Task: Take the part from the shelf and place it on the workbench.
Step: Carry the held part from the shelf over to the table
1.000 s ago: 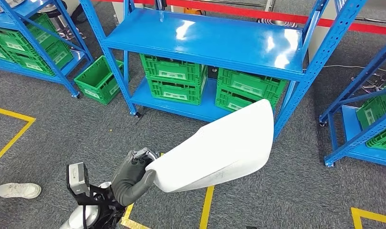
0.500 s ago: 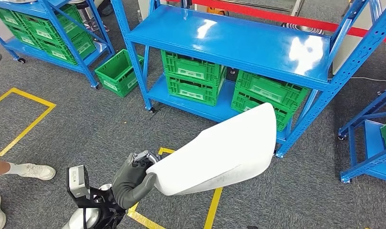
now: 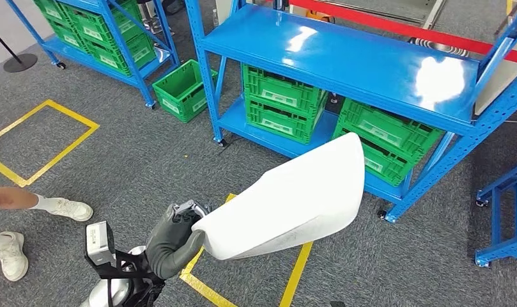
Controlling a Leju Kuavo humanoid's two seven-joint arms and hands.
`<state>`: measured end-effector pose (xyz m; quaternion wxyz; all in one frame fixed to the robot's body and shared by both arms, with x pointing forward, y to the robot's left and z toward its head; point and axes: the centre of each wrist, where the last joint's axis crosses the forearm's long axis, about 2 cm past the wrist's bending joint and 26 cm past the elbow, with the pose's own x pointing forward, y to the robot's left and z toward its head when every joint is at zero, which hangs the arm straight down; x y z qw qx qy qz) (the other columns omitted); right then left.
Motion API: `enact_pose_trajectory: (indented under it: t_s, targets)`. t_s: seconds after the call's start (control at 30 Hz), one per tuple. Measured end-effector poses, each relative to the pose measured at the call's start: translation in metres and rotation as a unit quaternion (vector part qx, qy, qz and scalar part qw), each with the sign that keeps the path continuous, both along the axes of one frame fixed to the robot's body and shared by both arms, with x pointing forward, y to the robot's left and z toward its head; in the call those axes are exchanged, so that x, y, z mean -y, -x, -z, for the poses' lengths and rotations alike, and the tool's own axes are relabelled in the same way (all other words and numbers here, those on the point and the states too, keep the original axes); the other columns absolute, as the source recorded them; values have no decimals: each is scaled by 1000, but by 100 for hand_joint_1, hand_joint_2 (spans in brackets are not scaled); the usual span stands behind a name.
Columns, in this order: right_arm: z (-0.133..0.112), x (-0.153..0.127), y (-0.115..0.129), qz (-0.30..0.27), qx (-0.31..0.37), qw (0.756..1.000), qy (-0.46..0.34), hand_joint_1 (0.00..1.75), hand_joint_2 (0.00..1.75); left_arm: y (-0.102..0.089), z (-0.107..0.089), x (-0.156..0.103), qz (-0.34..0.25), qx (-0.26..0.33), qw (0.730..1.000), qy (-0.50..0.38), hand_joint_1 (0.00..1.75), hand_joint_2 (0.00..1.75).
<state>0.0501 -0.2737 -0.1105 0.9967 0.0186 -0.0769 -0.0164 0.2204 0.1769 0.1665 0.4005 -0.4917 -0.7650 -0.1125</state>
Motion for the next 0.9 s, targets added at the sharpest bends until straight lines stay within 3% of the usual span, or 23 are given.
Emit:
enact_pose_trajectory:
  t_s: [0.9]
  targets:
    - [0,-6,2,-2,3,1000,-5,0,0,-1,-2,2,3,2,1000,-4,175,175]
